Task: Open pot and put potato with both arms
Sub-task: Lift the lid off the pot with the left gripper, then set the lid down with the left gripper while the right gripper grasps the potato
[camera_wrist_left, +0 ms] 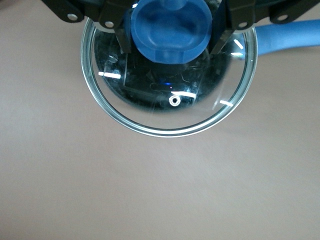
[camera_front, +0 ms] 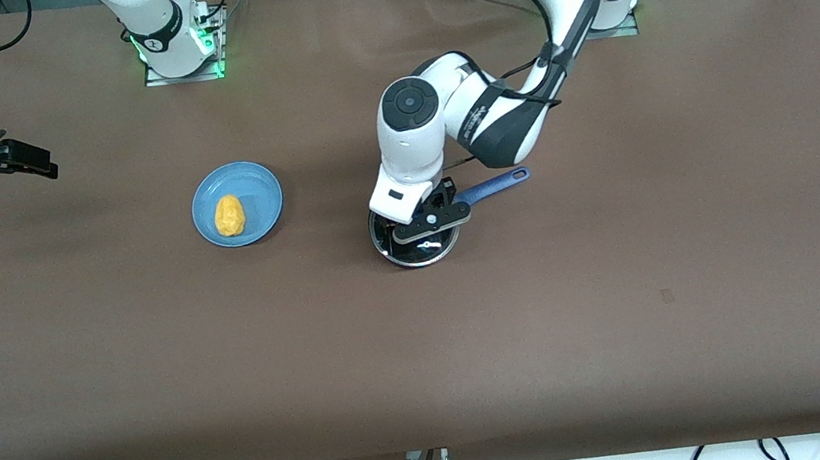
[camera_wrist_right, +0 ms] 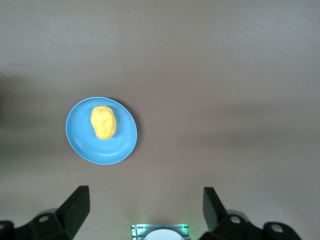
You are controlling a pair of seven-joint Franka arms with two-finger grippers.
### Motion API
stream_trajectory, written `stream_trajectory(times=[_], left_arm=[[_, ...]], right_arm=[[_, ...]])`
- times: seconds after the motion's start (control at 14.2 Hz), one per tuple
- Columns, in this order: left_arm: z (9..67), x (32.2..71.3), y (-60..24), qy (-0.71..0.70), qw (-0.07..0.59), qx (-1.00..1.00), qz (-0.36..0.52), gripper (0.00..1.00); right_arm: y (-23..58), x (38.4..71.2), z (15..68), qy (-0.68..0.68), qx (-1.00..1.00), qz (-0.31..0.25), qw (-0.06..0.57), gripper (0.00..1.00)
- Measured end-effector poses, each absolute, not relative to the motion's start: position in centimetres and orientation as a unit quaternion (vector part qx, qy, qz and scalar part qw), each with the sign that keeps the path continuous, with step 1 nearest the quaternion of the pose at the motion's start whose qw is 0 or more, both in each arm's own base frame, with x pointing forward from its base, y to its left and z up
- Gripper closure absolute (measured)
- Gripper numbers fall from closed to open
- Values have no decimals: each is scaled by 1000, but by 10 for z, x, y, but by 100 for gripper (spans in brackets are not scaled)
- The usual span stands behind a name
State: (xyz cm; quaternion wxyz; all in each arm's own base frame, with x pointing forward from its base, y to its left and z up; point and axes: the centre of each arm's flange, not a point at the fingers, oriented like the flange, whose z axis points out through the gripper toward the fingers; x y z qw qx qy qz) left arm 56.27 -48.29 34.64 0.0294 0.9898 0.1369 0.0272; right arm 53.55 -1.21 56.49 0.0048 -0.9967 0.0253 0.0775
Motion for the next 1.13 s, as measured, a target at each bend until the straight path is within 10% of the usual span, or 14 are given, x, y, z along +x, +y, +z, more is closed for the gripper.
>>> stream_trajectory(times=[0.56,1.13], left_arm=[[371,661,-233,-17,19,1000,1,33],[276,637,38,-148,33,988,-29,33]], right_arm=[[46,541,526,-13,-992,126,0,0],[121,548,363,-22,-995,98,-7,0]])
